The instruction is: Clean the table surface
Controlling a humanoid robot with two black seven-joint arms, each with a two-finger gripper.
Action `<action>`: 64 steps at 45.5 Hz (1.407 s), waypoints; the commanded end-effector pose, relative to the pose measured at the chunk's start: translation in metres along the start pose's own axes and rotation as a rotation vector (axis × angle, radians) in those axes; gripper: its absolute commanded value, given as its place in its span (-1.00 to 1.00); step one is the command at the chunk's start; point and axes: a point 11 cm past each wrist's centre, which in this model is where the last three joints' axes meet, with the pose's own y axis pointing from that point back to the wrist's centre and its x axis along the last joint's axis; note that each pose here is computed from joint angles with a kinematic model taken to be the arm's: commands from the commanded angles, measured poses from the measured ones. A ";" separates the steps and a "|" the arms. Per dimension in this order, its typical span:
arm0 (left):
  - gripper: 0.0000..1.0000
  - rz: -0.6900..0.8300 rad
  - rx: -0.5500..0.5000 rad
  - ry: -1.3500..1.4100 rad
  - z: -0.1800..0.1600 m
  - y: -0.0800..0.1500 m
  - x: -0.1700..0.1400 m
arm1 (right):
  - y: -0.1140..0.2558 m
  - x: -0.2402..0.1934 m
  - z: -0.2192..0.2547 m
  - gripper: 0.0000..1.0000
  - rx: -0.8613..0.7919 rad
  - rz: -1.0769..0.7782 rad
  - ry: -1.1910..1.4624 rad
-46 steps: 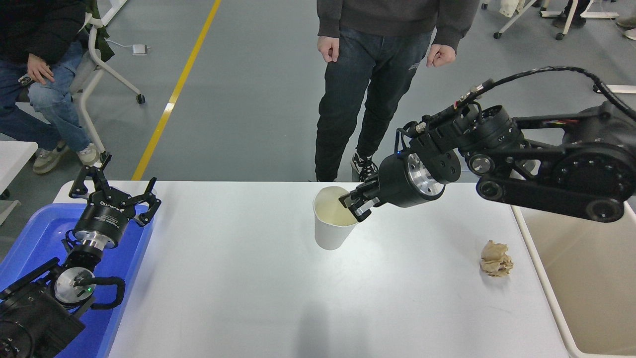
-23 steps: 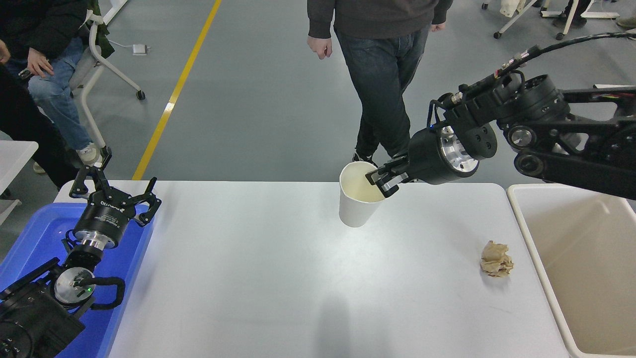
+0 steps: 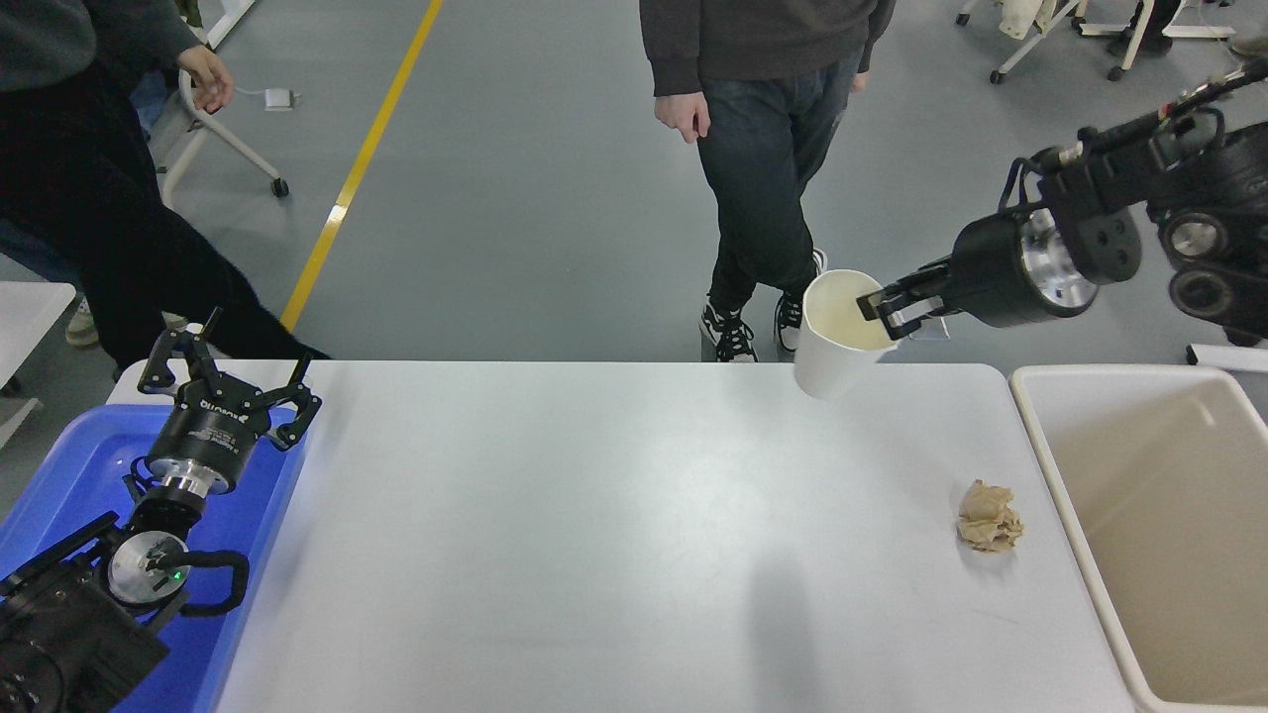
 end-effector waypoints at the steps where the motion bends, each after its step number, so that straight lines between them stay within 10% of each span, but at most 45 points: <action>1: 1.00 0.000 0.000 0.000 0.000 0.000 0.000 | 0.045 -0.036 0.083 -1.00 -0.183 0.030 -0.176; 26: 1.00 0.000 0.000 0.000 0.000 0.000 0.000 | 0.106 -0.126 0.212 -1.00 -0.535 0.143 -0.549; 64: 1.00 0.000 0.000 0.000 0.000 0.000 0.000 | 0.007 -0.309 0.253 -1.00 -0.869 0.198 -0.915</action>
